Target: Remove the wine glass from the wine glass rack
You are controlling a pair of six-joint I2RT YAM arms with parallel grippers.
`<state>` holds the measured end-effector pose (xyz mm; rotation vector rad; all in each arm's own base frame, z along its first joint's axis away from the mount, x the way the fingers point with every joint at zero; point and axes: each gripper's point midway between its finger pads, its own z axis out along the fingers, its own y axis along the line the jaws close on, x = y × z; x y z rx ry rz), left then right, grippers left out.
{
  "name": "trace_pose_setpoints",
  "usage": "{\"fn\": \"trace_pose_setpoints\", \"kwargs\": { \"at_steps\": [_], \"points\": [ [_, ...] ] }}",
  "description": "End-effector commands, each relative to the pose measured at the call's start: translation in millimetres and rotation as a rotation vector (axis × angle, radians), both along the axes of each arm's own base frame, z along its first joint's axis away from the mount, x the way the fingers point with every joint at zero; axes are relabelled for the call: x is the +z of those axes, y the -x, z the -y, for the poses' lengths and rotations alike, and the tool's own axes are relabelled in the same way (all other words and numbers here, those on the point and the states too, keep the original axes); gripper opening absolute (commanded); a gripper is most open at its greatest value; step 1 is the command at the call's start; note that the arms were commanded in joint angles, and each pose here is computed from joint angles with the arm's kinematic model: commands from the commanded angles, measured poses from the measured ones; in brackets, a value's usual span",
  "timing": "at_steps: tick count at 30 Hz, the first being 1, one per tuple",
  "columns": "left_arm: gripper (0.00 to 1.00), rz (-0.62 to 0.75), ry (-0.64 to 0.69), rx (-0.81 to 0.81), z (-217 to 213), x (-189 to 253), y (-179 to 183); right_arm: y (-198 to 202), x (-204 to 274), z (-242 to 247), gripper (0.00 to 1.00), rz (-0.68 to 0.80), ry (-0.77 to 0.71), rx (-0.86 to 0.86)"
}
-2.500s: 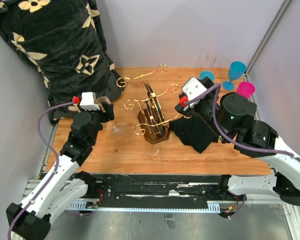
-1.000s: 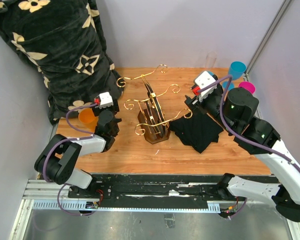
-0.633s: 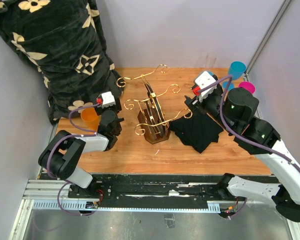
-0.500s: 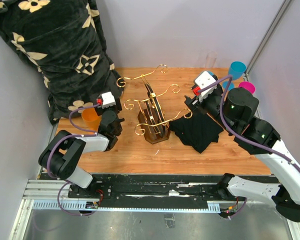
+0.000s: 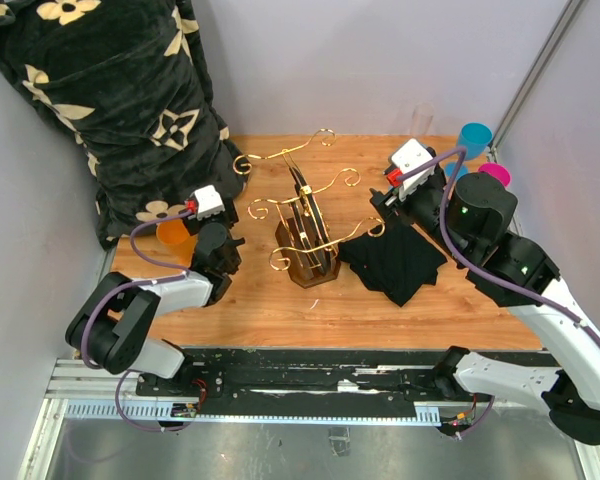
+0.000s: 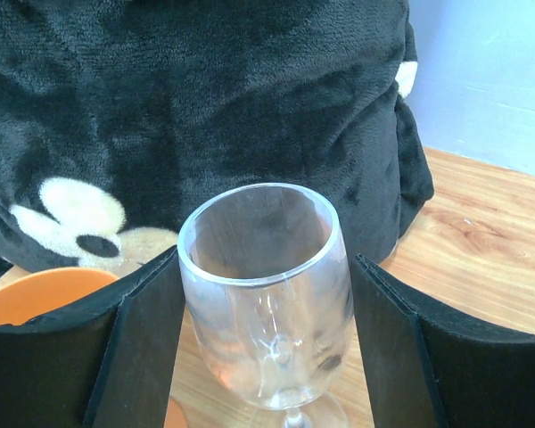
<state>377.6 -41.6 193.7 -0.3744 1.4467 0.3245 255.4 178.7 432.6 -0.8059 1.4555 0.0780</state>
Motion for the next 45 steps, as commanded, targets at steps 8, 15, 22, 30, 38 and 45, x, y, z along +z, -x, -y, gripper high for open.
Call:
{"fn": "trace_pose_setpoints", "kwargs": {
  "at_steps": [8, 15, 22, 30, 38, 45],
  "points": [
    [0.63, 0.048, -0.003, -0.042, 19, 30, -7, -1, 9, 5, 0.67, 0.02, -0.042, -0.013],
    [0.64, 0.013, 0.0, -0.055, 27, 12, -15, 2, 11, 10, 0.67, 0.032, -0.045, -0.024],
    [0.7, -0.011, 0.005, -0.029, 25, -2, -16, 4, 12, 13, 0.67, 0.038, -0.048, -0.026],
    [0.84, -0.02, 0.007, -0.029, 28, -5, -15, 3, 10, 13, 0.67, 0.037, -0.045, -0.026],
    [0.9, -0.045, -0.007, -0.014, 31, -13, -13, 2, 10, 12, 0.67, 0.036, -0.046, -0.027],
    [0.96, -0.012, 0.024, 0.01, 28, 4, 3, 0, 12, 12, 0.68, 0.037, -0.046, -0.034]
  ]
}}
